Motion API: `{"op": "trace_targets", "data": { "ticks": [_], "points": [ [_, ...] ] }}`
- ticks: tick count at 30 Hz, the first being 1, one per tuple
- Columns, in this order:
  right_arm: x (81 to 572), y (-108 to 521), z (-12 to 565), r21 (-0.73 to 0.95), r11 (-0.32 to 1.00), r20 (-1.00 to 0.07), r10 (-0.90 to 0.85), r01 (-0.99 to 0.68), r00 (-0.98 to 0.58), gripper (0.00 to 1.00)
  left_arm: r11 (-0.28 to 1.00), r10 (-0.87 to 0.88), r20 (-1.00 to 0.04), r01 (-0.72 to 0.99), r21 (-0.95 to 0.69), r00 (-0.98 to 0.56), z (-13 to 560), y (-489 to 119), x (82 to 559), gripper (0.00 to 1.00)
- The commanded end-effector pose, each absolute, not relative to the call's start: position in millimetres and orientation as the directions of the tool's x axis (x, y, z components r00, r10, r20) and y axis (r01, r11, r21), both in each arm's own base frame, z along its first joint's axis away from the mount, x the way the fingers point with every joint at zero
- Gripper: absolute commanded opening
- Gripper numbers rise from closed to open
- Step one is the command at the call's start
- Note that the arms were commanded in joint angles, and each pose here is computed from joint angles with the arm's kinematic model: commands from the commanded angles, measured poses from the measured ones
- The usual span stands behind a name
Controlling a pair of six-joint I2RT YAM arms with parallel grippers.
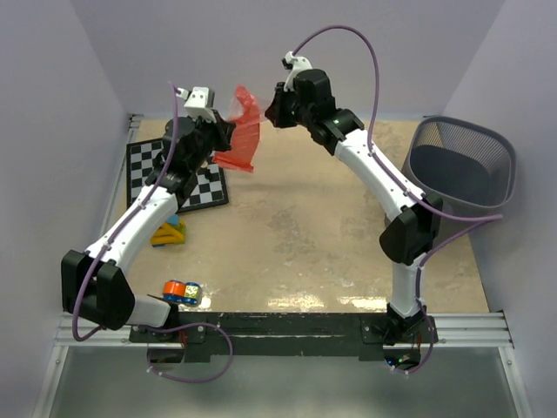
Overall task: Put the trash bags into the trash bin
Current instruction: Unfold the trash bag at the center of the board.
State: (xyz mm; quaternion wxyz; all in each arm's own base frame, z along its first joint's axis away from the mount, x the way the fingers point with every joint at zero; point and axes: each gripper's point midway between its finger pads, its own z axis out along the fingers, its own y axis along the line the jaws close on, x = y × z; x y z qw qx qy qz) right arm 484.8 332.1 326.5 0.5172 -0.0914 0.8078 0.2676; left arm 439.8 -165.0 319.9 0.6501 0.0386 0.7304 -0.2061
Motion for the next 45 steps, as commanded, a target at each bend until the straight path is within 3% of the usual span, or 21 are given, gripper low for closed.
{"op": "trace_targets", "data": {
  "ticks": [1, 3, 6, 10, 17, 32, 45],
  "points": [
    [477, 301, 350, 0.282, 0.813, -0.92, 0.079, -0.509, -0.384, 0.02, 0.948, -0.216, -0.973, 0.22, -0.23, -0.087, 335, -131, 439, 0.0],
    [451, 324, 344, 0.261, 0.681, -0.931, -0.01, -0.684, -0.365, 0.15, 0.94, -0.206, -0.975, 0.258, -0.221, -0.086, 335, -137, 438, 0.0],
    [424, 334, 348, 0.179, 0.526, -0.957, -0.102, -0.832, -0.271, 0.41, 0.931, -0.188, -0.978, 0.302, -0.206, -0.087, 332, -143, 434, 0.0],
    [424, 329, 376, 0.032, 0.502, -0.985, -0.13, -0.864, -0.112, 0.54, 0.925, -0.167, -0.983, 0.333, -0.183, -0.077, 332, -146, 430, 0.0],
    [405, 347, 394, -0.063, 0.32, -0.988, -0.152, -0.945, 0.014, 0.56, 0.918, -0.168, -0.983, 0.351, -0.185, -0.079, 331, -150, 429, 0.0],
    [423, 351, 405, -0.427, 0.293, -0.896, -0.263, -0.856, 0.357, 0.59, 0.897, -0.146, -0.986, 0.41, -0.166, -0.08, 335, -159, 424, 0.0],
    [426, 374, 372, -0.477, 0.173, -0.853, -0.329, -0.862, 0.406, 0.56, 0.881, -0.136, -0.988, 0.447, -0.157, -0.078, 336, -165, 423, 0.0]
  ]
}}
